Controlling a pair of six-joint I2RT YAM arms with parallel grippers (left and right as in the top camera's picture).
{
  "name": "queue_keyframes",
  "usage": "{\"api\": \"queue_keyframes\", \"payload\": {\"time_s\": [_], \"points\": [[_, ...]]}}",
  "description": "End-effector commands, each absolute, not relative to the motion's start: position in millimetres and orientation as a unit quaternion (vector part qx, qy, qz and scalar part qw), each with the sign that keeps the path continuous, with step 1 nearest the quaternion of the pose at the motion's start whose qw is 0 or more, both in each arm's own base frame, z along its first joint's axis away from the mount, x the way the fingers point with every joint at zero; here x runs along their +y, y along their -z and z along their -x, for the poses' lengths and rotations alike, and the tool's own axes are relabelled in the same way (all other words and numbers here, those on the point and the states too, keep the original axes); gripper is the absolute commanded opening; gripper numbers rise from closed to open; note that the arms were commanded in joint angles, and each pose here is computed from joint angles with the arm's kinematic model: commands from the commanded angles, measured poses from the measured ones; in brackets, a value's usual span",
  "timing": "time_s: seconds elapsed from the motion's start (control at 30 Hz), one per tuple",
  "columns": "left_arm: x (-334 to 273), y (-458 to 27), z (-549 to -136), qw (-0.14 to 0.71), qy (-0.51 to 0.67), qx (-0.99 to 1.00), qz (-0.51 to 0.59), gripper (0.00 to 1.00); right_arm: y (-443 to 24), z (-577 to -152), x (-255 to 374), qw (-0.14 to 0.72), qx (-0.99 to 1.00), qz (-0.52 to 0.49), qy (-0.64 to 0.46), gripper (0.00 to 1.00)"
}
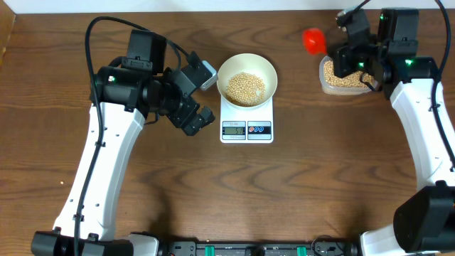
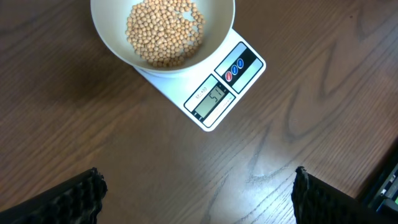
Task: Scoop item into bowl and weigh 50g on scale
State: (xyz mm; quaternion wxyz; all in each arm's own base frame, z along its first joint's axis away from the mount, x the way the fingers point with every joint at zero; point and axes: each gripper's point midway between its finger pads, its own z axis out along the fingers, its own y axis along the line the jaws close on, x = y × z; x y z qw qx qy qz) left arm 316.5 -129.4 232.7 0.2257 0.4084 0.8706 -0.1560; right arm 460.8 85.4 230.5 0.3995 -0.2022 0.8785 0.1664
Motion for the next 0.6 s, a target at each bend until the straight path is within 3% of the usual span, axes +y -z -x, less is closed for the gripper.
{"api": "queue_keyframes", "payload": {"time_s": [0.0,0.3,0.57], "points": [[-131,-234,-314,0.227,0.159,0.871,-0.406,0.98,-262,-438,147,0.404,0.827,0.253,-0.298,0.01],[-131,-234,-314,0.227,0.159,0.871,-0.406,0.98,-244,-419,216,0.380,0.805,0.338,-0.306,0.01],[-131,-234,-314,0.227,0.159,0.871,-0.406,0.98,-203,-424,226,0.361,0.829,0.377,-0.201,0.01]]}}
